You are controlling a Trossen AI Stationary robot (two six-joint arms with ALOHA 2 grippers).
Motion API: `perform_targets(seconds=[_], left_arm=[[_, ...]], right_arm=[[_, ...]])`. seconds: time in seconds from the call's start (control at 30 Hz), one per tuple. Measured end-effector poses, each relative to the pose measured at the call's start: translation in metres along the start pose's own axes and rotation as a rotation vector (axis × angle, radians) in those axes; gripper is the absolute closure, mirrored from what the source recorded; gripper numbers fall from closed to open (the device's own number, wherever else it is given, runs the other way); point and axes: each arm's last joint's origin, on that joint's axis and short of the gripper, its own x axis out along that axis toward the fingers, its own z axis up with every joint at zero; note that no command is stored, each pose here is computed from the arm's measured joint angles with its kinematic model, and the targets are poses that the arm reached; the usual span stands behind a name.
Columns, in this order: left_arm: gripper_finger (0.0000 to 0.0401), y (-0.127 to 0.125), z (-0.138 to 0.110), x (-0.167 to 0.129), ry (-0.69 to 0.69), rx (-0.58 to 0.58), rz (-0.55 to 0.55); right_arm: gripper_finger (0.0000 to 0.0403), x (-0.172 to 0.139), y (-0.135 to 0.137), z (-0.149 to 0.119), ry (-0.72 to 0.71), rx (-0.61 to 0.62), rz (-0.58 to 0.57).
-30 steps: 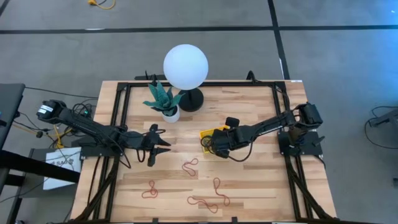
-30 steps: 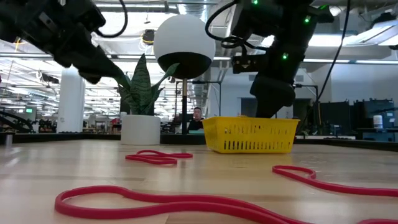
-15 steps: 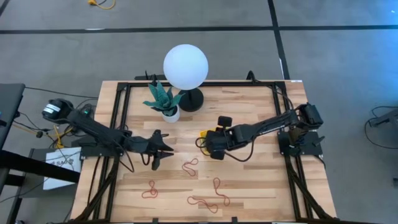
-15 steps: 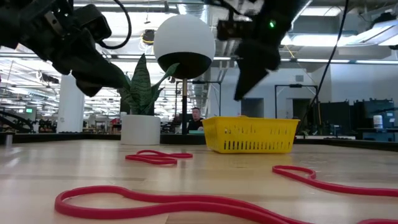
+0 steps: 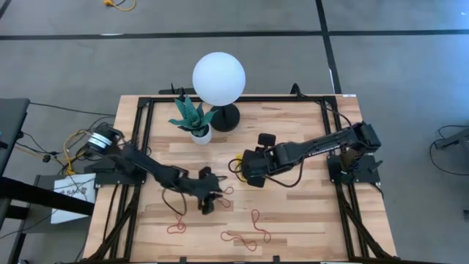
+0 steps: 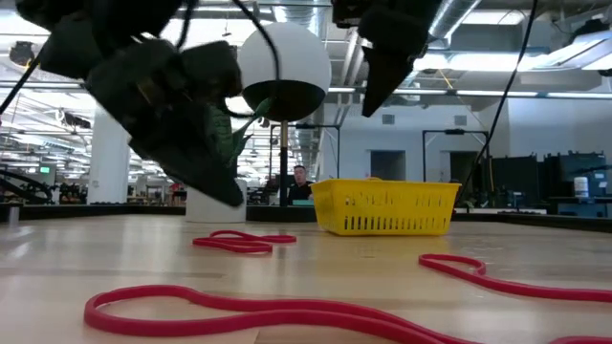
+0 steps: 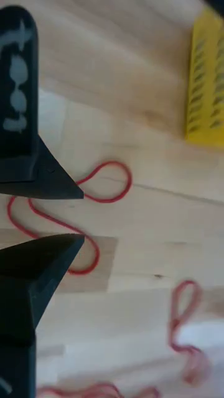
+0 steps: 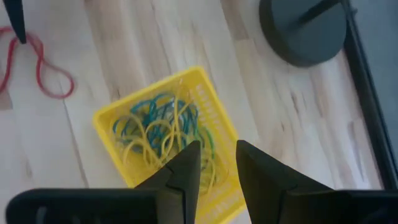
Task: Pick and place items into bin
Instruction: Put the red rubber band into the yellow bin
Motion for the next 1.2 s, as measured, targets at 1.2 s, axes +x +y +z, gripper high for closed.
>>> perform_targets(seconds=[1.2], left_arm=[[0.0395, -0.013, 0.012, 0.017, 0.157, 0.195, 0.148]], right_arm=[[0.0305, -0.026, 0.027, -0.03, 0.104, 0.022, -0.021]])
